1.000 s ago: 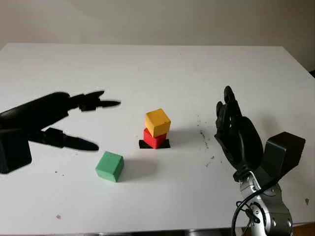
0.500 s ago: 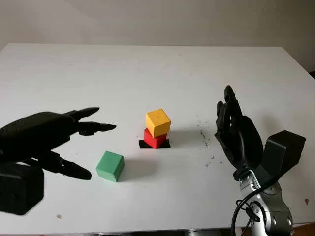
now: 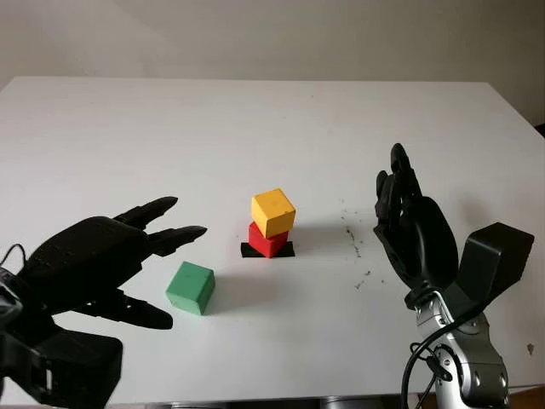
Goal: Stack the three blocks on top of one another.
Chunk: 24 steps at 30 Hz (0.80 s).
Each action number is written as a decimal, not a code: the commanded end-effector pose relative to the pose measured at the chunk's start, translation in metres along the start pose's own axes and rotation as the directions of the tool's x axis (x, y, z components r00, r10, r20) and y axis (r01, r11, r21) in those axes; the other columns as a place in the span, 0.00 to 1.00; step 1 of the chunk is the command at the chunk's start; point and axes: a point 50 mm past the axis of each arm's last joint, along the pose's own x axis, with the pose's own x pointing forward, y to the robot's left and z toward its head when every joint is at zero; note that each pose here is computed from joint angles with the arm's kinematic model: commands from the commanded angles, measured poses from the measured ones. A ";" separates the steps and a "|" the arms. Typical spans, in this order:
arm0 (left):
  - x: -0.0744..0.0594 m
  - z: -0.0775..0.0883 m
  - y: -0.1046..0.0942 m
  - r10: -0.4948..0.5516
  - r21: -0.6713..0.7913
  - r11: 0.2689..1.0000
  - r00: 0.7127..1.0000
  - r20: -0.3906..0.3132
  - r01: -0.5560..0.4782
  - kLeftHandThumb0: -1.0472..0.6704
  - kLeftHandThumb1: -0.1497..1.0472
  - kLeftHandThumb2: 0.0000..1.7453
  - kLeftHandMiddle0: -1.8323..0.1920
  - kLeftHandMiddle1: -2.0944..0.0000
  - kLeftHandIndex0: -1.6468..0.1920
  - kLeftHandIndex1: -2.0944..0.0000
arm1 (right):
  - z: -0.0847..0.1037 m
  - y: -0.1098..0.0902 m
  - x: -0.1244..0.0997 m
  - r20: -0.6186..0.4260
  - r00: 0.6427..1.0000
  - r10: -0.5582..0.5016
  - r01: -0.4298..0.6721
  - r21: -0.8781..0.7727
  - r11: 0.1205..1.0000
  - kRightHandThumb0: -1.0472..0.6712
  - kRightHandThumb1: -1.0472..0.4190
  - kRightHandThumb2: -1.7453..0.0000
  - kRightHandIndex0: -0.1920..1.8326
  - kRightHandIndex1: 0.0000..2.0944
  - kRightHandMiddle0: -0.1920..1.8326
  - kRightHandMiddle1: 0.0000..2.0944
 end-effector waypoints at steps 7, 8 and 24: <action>0.005 0.000 -0.008 -0.005 0.028 1.000 1.000 0.019 0.004 0.14 0.93 0.03 0.89 0.97 0.70 0.96 | 0.005 -0.003 0.000 0.029 1.000 0.001 -0.001 -0.011 1.000 0.17 0.00 0.57 0.00 0.00 0.00 0.00; 0.005 0.000 -0.009 -0.004 0.032 0.999 1.000 0.024 0.003 0.14 0.94 0.03 0.89 0.97 0.69 0.95 | 0.005 -0.003 -0.001 0.029 1.000 0.000 0.000 -0.010 1.000 0.17 0.00 0.57 0.00 0.00 0.00 0.00; 0.011 -0.005 -0.010 0.018 0.084 0.996 0.999 0.048 -0.022 0.30 0.94 0.03 0.79 0.97 0.77 0.53 | 0.003 -0.004 -0.002 0.026 1.000 0.011 -0.011 -0.007 1.000 0.17 0.00 0.59 0.00 0.00 0.00 0.00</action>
